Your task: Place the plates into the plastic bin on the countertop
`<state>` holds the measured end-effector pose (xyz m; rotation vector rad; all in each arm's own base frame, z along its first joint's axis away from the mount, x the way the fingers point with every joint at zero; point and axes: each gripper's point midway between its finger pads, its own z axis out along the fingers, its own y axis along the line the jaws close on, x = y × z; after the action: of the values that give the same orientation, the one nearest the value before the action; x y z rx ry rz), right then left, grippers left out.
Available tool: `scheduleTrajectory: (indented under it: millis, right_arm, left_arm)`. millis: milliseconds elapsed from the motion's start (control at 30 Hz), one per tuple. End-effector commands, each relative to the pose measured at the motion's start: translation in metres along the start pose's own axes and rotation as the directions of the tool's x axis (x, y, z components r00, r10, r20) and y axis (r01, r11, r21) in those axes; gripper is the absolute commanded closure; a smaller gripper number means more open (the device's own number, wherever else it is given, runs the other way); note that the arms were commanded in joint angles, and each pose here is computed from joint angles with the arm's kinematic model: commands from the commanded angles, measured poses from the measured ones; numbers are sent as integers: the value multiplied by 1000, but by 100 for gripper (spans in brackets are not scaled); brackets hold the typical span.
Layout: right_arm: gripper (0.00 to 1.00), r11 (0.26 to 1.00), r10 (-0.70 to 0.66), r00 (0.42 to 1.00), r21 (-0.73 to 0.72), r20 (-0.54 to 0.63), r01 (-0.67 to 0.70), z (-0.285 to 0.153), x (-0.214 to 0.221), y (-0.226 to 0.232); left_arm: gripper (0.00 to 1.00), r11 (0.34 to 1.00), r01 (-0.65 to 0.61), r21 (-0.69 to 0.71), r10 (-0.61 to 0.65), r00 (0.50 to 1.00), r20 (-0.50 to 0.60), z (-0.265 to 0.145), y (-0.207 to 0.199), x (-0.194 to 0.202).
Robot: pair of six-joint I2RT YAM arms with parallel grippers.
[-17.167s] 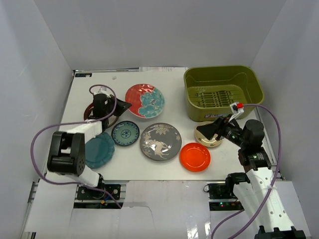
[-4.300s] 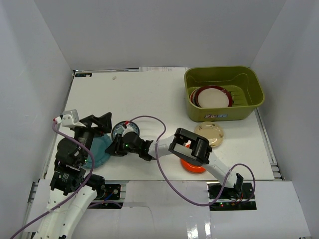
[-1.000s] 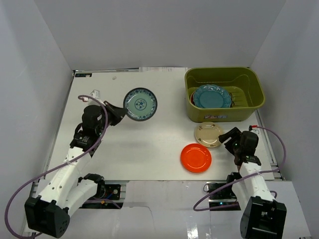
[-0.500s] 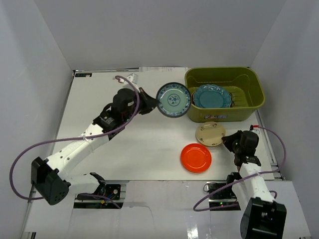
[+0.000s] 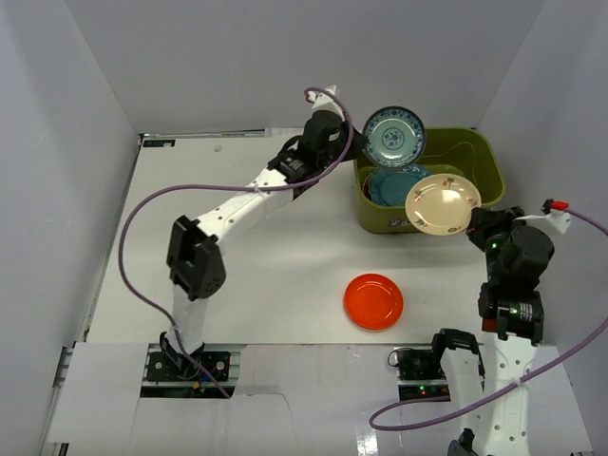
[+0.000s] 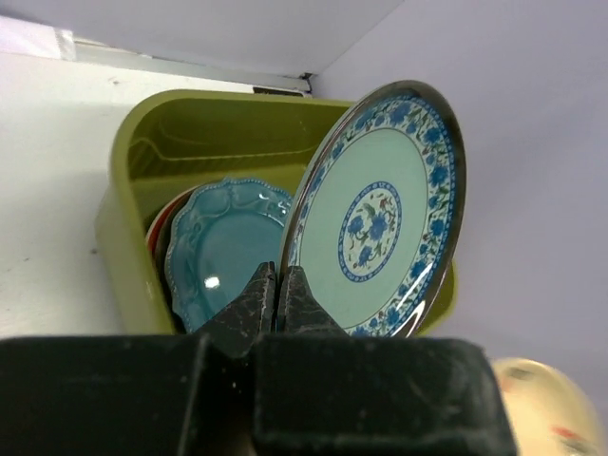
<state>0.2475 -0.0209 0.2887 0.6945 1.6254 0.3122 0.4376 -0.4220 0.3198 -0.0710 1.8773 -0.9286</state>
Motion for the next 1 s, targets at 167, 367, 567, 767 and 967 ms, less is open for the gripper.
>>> scheduleTrajectory:
  millis: [167, 367, 567, 767, 967]
  right_arm:
    - [92, 998, -61, 958, -3, 279, 64, -15, -106, 40]
    - [92, 995, -76, 967, -50, 242, 91, 29, -109, 57]
    - [92, 993, -110, 979, -30, 173, 116, 84, -90, 49]
    - [92, 994, -91, 995, -51, 45, 94, 139, -40, 33]
    - [92, 996, -61, 992, -77, -108, 53, 178, 14, 30]
  left_arm:
    - [100, 1000, -1, 14, 2, 996, -84, 74, -13, 46]
    - [100, 1000, -19, 15, 21, 984, -178, 92, 8, 89]
    - [54, 999, -18, 51, 28, 979, -201, 97, 8, 102]
    - [19, 979, -19, 203, 42, 993, -110, 69, -45, 48]
    - [16, 947, -133, 291, 108, 989, 100, -15, -99, -50]
